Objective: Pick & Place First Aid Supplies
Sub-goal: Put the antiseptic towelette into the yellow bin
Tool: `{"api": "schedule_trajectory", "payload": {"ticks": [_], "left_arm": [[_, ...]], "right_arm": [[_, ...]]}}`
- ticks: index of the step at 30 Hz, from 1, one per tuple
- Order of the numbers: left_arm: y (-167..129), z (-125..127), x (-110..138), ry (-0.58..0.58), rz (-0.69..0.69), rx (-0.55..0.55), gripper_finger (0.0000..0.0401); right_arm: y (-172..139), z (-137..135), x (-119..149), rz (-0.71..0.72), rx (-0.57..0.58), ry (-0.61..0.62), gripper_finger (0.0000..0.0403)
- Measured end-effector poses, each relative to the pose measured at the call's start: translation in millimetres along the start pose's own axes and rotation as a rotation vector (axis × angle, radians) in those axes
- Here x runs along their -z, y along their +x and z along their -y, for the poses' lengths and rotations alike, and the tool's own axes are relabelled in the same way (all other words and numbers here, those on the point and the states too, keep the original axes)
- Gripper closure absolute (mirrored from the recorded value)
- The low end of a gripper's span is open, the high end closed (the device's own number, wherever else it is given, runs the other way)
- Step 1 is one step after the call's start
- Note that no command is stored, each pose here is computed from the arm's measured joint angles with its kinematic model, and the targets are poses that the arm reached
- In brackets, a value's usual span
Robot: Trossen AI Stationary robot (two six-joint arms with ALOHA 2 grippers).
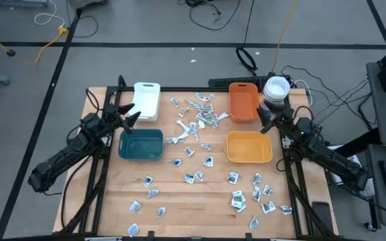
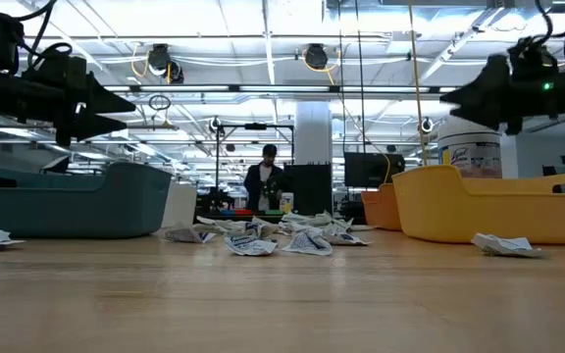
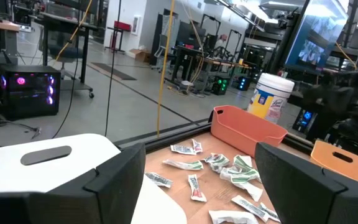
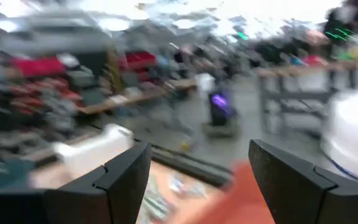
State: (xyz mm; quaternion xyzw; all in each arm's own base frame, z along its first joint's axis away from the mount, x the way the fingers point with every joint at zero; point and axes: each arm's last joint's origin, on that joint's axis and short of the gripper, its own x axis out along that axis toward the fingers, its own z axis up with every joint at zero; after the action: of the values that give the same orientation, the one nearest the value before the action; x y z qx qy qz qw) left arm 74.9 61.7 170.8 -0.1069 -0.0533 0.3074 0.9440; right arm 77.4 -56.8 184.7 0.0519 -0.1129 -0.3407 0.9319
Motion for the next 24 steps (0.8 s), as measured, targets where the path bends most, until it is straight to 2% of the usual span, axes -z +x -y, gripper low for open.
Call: {"api": "schedule_trajectory", "payload": {"ticks": [2,5,9,15,24], "left_arm": [[0,0,0,0.000,0.000,0.000,0.0096],[0,0,0,0.000,0.000,0.000,0.0096],[0,0,0,0.000,0.000,0.000,0.0096],[0,0,0,0.000,0.000,0.000,0.0096],[0,0,0,0.000,0.000,0.000,0.0095]], "right_arm": [[1,-1,-2,0.011,-0.024,0.009,0.0138],[3,-2,2,-0.068,-0.014,0.007,0.0138],[11,-9,-31,-0.029,-0.032,-0.051,0.0138],[36,-22,-70,-0.071,-0.051,-0.117,0.0138],[92,-51,-120,-0.233,-0.091,-0.146,0.0138]]}}
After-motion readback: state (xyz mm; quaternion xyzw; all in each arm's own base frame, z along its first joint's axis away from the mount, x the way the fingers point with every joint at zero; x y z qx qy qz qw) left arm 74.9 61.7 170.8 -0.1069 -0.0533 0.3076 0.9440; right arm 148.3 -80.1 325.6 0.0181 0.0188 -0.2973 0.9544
